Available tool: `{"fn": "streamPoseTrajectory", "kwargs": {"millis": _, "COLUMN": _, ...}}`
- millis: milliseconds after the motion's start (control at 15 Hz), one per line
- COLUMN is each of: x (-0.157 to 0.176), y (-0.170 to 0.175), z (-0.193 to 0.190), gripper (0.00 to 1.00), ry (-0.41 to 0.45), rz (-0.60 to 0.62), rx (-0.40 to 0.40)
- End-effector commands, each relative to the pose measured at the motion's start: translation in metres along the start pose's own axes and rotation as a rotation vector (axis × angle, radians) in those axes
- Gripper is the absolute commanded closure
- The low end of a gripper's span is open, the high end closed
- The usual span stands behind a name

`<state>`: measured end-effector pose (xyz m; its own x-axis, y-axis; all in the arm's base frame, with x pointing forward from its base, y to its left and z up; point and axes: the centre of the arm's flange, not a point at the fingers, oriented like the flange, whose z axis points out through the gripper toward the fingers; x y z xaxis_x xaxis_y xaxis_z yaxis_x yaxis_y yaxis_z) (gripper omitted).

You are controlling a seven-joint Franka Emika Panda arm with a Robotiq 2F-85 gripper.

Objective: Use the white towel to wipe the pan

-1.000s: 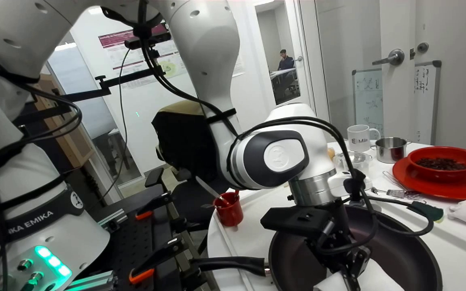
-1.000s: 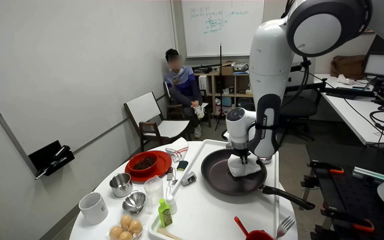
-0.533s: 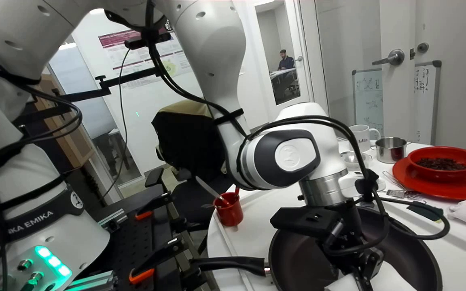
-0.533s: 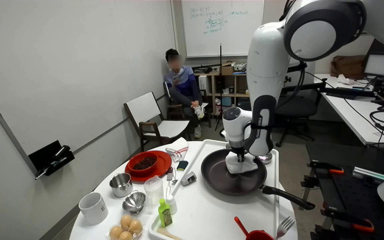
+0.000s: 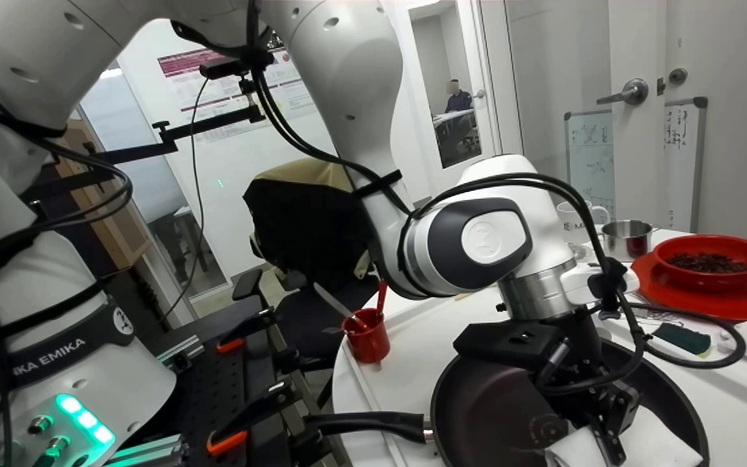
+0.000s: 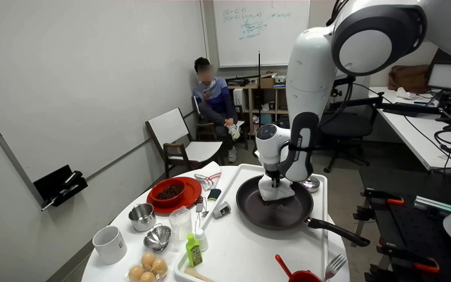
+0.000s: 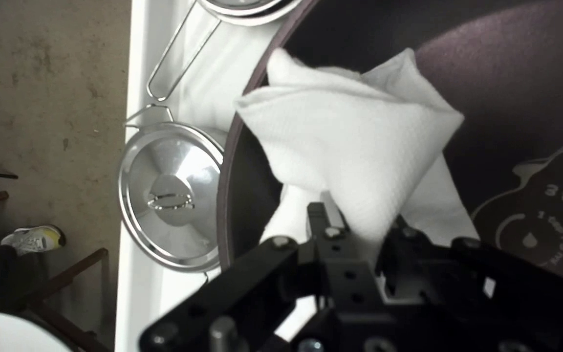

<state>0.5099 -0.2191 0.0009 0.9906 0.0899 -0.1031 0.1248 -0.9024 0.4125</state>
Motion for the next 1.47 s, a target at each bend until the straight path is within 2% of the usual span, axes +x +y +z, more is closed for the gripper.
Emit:
{"fn": "streamPoseTrajectory", "kwargs": {"millis": 0, "x": 0.019, "y": 0.003, "z": -0.002, "gripper": 0.93, "ry": 0.02, "rz": 0.037, "rx": -0.018}}
{"fn": "streamPoseTrajectory", "kwargs": {"millis": 467, "x": 0.038, "y": -0.002, "z": -0.01, "gripper": 0.93, "ry": 0.057, "rz": 0.035, "rx": -0.024}}
{"fn": "streamPoseTrajectory", "kwargs": {"millis": 1400, "x": 0.069, "y": -0.042, "z": -0.029, "gripper": 0.93, "ry": 0.123, "rz": -0.019, "rx": -0.003}}
